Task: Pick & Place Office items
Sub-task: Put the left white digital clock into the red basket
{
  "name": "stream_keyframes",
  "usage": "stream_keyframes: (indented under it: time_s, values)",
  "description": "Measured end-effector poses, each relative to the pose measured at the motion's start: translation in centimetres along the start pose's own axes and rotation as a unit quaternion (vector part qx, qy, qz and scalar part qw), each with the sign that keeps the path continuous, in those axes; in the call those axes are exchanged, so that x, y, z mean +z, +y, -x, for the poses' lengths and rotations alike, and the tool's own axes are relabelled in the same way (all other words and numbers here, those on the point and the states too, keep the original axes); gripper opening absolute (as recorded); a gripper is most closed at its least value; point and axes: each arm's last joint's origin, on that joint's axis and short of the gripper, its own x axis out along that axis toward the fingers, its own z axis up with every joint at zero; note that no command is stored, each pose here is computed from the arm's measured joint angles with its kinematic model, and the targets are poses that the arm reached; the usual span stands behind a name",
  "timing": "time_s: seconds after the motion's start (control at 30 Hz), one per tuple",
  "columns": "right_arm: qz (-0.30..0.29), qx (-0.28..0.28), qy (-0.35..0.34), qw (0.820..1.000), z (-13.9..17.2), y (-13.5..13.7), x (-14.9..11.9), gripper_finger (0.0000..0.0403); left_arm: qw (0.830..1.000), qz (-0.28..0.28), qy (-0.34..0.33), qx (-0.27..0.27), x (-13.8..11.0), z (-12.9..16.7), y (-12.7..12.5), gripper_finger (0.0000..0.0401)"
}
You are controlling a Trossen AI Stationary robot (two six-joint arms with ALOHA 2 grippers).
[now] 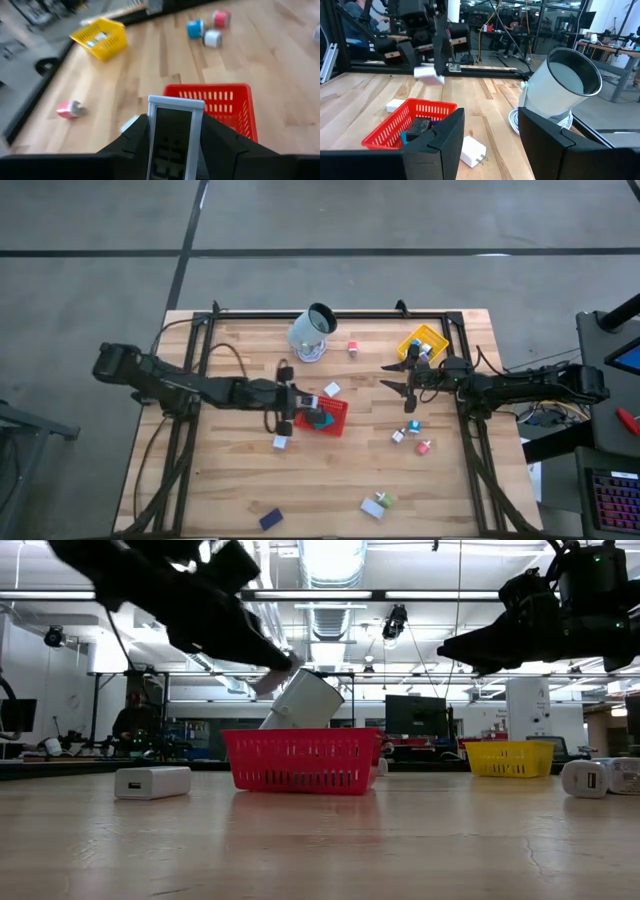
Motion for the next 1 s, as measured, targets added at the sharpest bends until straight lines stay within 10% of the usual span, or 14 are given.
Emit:
stream_keyframes:
  time_s: [1.0]
  values:
    - [0.002,0.0,0.001,1.0,0.0,0.0,0.0,0.0178,0.966,-0.01,0.229,-0.12,0.8,-8.4,0.8,0.0136]
